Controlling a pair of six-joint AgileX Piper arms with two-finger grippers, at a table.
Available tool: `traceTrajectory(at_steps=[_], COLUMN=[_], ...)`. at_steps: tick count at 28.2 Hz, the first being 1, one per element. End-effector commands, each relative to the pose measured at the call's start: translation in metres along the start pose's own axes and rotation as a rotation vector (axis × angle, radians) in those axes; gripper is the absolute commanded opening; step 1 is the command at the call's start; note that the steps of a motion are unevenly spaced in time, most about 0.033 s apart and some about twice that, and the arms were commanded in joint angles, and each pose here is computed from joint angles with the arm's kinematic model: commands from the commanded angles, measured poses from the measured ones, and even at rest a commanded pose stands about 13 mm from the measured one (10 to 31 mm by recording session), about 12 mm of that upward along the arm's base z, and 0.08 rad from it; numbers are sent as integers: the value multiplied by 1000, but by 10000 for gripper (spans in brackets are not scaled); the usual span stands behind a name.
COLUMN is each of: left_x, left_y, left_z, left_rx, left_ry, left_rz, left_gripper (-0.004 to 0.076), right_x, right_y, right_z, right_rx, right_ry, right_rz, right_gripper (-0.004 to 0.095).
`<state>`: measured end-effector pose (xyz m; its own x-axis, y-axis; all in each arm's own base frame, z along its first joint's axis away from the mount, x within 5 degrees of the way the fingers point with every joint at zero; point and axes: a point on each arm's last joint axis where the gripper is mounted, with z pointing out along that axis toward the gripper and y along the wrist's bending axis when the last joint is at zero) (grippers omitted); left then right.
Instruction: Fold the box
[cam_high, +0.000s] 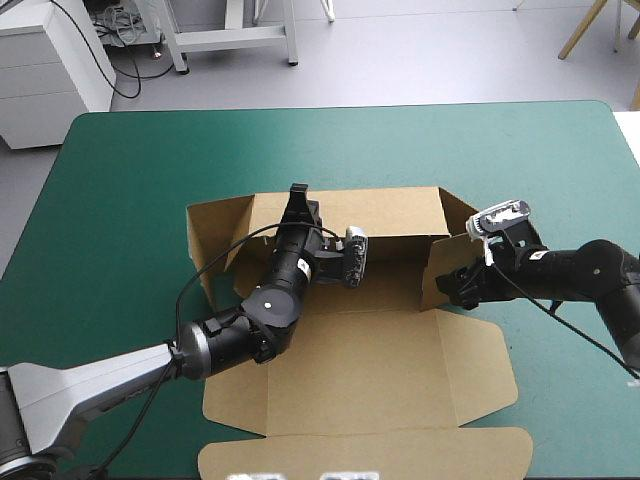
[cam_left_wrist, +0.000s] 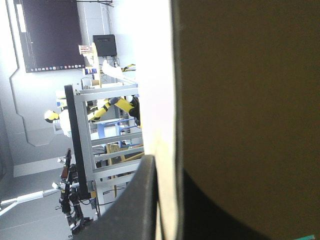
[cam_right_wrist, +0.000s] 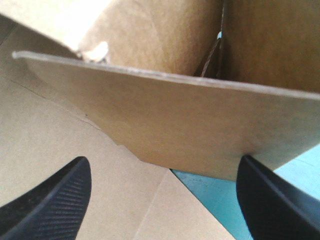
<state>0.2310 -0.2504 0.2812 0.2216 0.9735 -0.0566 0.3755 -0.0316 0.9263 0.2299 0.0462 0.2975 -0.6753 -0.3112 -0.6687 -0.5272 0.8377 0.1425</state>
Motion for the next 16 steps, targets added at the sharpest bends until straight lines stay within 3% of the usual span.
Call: traceTrajectory(at_steps=[1,7,9,12,16], left_x=[-1,-1,-1,-1,-1], left_y=[-8,-8,-8,-8,-8], left_z=[-3,-3,-3,-3,-3], left_rx=[77,77,77,77,77], left_ry=[-13,-13,-13,-13,-13], left_rz=[-91,-91,-91,-91,-91], left_gripper=[-10,-10,-10,-10,-10], right_x=[-12,-9,-9,-10,-17], right_y=[4,9,12,21,34], right_z=[-12,-12,-13,-16,-26], right_rx=[0,-55,-94,-182,-327], right_ry=[-103,-60,-52,-40,-53], right_rz=[-2,14,25,43,20], right_gripper=[728,721,677,554,319])
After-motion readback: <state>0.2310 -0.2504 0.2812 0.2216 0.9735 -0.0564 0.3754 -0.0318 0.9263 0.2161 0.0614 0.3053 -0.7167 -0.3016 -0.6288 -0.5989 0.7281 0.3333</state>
